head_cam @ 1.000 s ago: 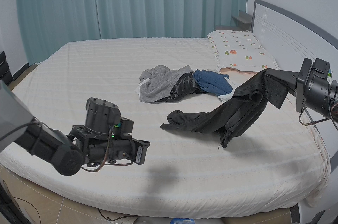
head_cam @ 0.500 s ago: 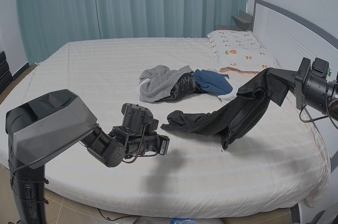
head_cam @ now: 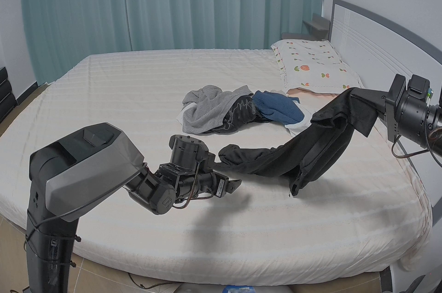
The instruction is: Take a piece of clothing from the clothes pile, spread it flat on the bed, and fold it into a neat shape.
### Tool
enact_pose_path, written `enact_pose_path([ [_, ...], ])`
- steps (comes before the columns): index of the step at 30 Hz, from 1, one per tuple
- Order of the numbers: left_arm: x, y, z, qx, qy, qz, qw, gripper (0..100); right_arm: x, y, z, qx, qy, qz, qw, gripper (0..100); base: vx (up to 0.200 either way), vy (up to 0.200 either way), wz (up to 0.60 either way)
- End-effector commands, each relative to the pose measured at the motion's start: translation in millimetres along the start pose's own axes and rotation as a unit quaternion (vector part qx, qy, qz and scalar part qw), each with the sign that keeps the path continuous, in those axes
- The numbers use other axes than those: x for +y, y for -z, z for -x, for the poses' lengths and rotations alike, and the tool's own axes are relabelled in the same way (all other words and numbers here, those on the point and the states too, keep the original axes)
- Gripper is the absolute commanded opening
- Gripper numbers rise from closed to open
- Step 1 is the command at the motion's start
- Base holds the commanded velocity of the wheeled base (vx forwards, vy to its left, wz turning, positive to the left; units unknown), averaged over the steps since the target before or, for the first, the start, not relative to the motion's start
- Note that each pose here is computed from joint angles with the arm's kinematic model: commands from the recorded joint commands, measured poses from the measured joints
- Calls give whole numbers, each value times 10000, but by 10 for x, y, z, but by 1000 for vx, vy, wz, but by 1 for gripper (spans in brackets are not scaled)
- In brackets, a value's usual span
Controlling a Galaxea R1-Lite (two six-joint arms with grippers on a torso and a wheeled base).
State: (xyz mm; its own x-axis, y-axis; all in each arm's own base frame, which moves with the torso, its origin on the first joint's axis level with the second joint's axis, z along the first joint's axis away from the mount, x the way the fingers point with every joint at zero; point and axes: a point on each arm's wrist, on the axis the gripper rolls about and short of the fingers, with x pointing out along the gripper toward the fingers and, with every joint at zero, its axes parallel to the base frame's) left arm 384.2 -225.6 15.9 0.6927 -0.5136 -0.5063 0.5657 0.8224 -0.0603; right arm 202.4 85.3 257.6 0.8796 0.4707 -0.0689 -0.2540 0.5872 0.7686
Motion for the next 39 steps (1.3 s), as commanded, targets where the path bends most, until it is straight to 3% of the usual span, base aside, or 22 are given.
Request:
enact_pose_path([
  [1, 76, 19, -132, -41, -50, 34, 10000, 100, 54, -30, 25, -58, -103, 11, 9999, 0, 0, 0, 0],
  [8, 237, 133, -394, -82, -161, 200, 9996, 100, 93, -47, 36, -83, -181, 20, 9998, 0, 0, 0, 0],
  [21, 240, 315, -714, -350, -120, 457, 9983, 100, 118, -75, 1, -85, -230, 62, 9997, 0, 0, 0, 0],
  [22, 239, 298, -814, -595, -137, 494, 9969, 0, 121, -78, 1, -90, -235, 63, 9997, 0, 0, 0, 0],
  [28, 246, 287, -926, -882, -298, 573, 9940, 0, 99, -69, 2, -83, -192, 58, 9998, 0, 0, 0, 0],
  [33, 292, 241, -921, -1151, -963, 713, 9861, 0, 42, -61, -3, -82, -83, 46, 9999, 0, 0, 0, 0],
  [36, 353, 274, -806, -1137, -1123, 851, 9835, 0, -10, -56, -51, -53, 22, 39, 10000, 0, 0, 0, 0],
  [39, 406, 155, -425, -1134, -1193, 1007, 9812, 0, -119, -32, -126, 17, 232, 75, 9997, 0, 0, 0, 0],
])
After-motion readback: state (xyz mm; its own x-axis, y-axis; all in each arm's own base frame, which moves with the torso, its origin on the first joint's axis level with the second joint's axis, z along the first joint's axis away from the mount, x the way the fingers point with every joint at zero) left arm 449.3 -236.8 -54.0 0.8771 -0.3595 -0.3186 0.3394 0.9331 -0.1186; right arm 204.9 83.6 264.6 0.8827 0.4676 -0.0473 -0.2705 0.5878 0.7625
